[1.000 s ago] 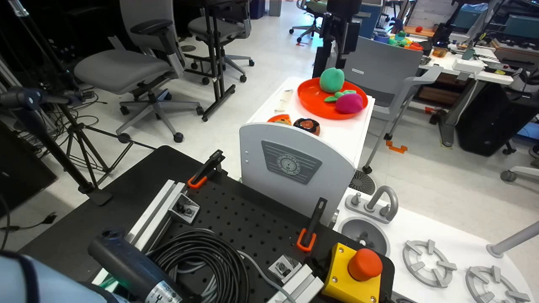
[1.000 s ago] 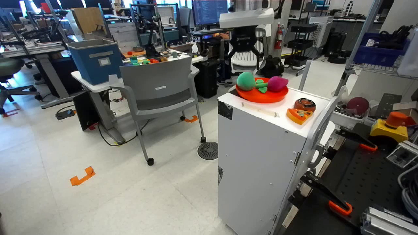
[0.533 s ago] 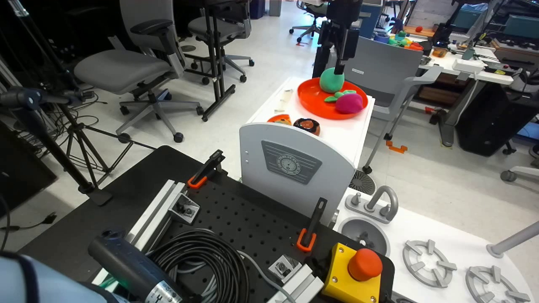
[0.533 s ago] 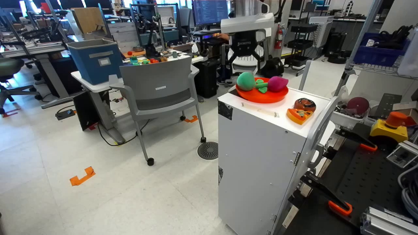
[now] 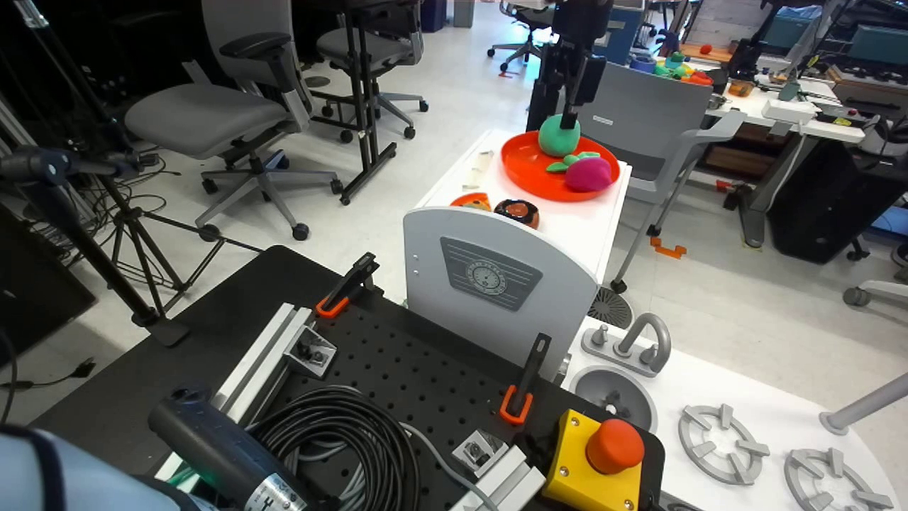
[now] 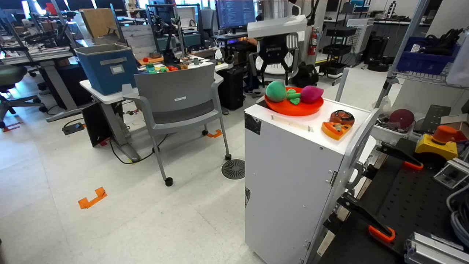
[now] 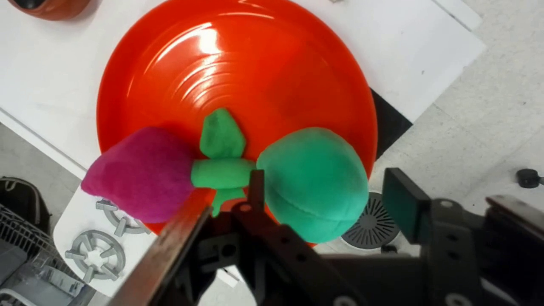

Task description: Remove the green plushie from the orange plate

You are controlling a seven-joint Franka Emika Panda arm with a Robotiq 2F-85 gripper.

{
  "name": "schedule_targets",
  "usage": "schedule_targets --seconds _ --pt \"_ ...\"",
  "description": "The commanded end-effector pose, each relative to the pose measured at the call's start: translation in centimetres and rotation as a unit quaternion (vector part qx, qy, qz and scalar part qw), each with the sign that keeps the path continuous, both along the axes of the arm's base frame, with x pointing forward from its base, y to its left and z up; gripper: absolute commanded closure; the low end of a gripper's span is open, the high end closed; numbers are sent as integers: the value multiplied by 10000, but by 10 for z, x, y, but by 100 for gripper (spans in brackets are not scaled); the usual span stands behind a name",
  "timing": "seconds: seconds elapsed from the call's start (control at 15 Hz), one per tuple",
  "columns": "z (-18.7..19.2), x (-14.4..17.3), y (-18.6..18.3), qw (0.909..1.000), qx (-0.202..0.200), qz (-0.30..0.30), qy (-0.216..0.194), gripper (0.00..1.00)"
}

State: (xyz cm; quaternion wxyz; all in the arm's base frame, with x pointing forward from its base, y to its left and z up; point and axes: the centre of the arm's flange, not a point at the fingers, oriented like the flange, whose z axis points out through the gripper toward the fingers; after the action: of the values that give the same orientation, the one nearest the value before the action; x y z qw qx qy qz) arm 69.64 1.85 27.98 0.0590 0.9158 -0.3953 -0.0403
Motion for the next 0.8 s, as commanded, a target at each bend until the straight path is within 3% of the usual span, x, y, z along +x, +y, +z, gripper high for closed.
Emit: schedule_targets --seconds 0.0,0.33,0.47,0.73 --pt "2 12 -3 9999 113 11 32 58" --pt "4 12 -4 9999 121 9 1 95" --pt "5 12 -5 9999 101 14 7 100" --pt "6 8 -3 9999 -28 -151 -23 100"
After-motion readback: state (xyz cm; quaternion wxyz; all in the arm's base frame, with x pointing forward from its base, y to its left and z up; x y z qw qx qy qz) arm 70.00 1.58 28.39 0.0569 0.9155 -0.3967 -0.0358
